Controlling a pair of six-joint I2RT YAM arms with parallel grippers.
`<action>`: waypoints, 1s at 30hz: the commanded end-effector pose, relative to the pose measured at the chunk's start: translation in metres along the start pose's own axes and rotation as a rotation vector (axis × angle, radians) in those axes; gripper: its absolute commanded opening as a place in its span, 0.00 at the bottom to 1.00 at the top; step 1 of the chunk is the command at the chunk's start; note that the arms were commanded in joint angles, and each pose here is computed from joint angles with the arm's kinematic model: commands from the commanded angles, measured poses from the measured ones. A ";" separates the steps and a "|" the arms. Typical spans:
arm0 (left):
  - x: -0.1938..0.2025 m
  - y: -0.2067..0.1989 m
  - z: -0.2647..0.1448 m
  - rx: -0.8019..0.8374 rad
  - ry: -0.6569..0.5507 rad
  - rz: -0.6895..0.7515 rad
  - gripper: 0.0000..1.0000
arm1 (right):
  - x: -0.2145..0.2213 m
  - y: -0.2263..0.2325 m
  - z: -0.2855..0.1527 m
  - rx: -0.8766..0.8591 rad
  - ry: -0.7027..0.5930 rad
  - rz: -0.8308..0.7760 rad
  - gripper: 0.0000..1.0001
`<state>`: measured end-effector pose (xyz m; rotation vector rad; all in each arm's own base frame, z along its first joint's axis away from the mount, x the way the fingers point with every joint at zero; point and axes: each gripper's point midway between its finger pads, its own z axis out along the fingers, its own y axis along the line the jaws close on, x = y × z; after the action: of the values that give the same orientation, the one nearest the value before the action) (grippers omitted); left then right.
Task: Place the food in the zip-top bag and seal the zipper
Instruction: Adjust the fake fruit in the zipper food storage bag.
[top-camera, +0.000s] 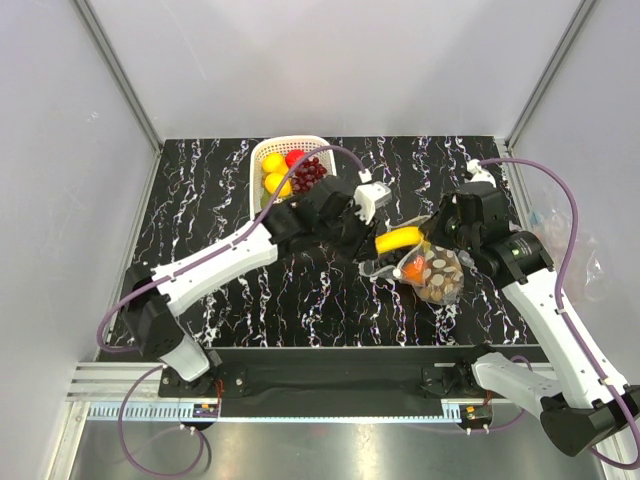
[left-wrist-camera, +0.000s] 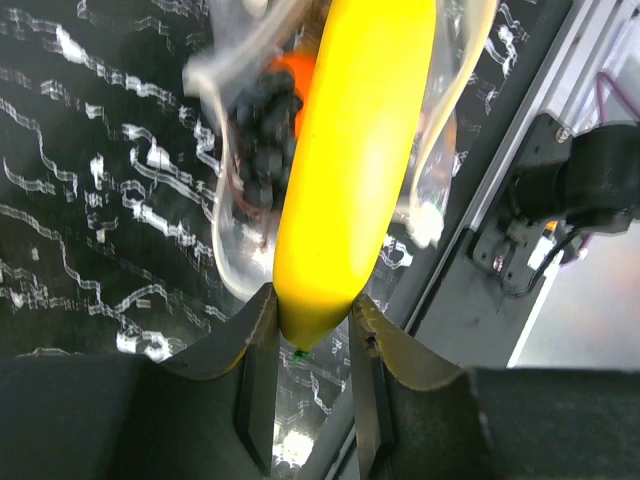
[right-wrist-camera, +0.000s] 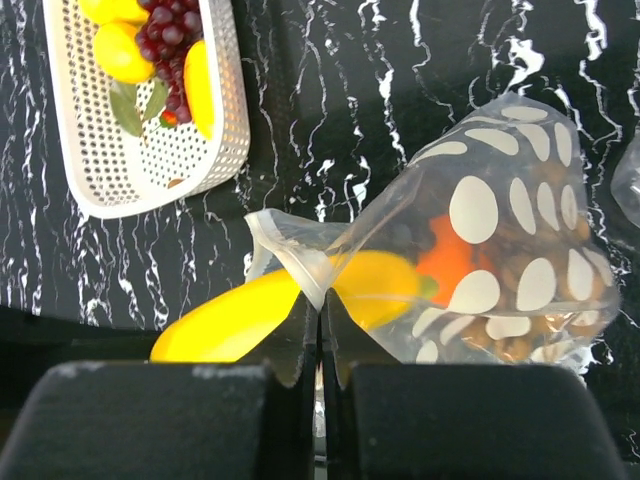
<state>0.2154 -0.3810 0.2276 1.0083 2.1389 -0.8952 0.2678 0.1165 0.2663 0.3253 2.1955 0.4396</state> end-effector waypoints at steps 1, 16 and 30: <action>-0.022 -0.018 0.003 0.074 -0.014 0.046 0.10 | -0.008 0.021 -0.002 -0.105 -0.016 -0.029 0.00; -0.010 -0.037 0.022 0.146 0.079 0.116 0.10 | 0.009 0.038 -0.004 -0.223 0.077 -0.116 0.00; 0.008 -0.021 0.048 0.022 0.081 0.029 0.62 | 0.007 0.032 -0.010 -0.211 0.038 -0.105 0.00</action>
<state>0.1971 -0.4232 0.1726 1.1923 2.2636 -0.8642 0.2539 0.1475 0.2576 0.0913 2.2694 0.6024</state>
